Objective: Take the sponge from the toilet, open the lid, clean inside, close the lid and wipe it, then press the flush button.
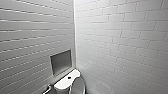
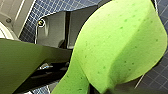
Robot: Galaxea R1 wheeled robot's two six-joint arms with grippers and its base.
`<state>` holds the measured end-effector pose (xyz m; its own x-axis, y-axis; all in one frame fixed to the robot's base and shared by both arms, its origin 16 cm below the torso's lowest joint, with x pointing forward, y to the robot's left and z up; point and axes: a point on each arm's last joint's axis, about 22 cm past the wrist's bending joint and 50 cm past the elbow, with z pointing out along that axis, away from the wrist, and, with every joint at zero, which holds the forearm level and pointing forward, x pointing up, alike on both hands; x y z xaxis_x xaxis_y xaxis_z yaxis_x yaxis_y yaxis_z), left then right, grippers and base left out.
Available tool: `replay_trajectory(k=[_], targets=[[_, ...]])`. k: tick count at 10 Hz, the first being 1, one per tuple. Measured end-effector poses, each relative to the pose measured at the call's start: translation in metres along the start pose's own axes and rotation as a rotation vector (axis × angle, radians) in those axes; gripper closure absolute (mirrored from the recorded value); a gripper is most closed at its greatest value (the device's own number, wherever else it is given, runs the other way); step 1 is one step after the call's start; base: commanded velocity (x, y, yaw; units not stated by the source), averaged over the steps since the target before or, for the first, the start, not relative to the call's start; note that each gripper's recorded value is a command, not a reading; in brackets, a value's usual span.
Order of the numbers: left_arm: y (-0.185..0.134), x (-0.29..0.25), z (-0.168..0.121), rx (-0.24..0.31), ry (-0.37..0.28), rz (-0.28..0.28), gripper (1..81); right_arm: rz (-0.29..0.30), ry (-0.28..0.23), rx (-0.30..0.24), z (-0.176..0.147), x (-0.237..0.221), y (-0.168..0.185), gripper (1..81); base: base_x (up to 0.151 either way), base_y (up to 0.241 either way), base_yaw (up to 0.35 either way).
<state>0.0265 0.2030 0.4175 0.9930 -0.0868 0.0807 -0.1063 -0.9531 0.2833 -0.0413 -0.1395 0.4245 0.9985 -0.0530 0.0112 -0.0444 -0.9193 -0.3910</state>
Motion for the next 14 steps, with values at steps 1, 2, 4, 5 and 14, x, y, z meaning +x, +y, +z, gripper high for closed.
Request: replay_trajectory(k=[1,2,4,5,14], targets=[[0.0,-0.004,0.0,-0.003,-0.004,-0.001,1.0,0.0,0.001,0.029,-0.001,0.002,-0.009,81.1,0.0,0.0,0.0],[0.0,-0.007,-0.001,-0.005,-0.008,-0.002,1.0,0.001,0.003,0.075,-0.004,0.005,-0.022,81.1,0.0,0.0,0.0],[-0.002,-0.006,-0.001,-0.003,-0.005,-0.003,1.0,-0.002,0.015,0.158,-0.022,0.02,-0.034,81.1,0.0,0.0,0.0],[-0.001,-0.006,-0.001,-0.004,-0.005,-0.003,1.0,-0.003,0.026,0.183,-0.036,0.031,-0.027,81.1,0.0,0.0,0.0],[-0.001,-0.002,0.0,-0.004,-0.003,-0.005,1.0,0.088,0.152,0.176,-0.116,0.145,0.046,81.1,0.0,0.0,0.0]])
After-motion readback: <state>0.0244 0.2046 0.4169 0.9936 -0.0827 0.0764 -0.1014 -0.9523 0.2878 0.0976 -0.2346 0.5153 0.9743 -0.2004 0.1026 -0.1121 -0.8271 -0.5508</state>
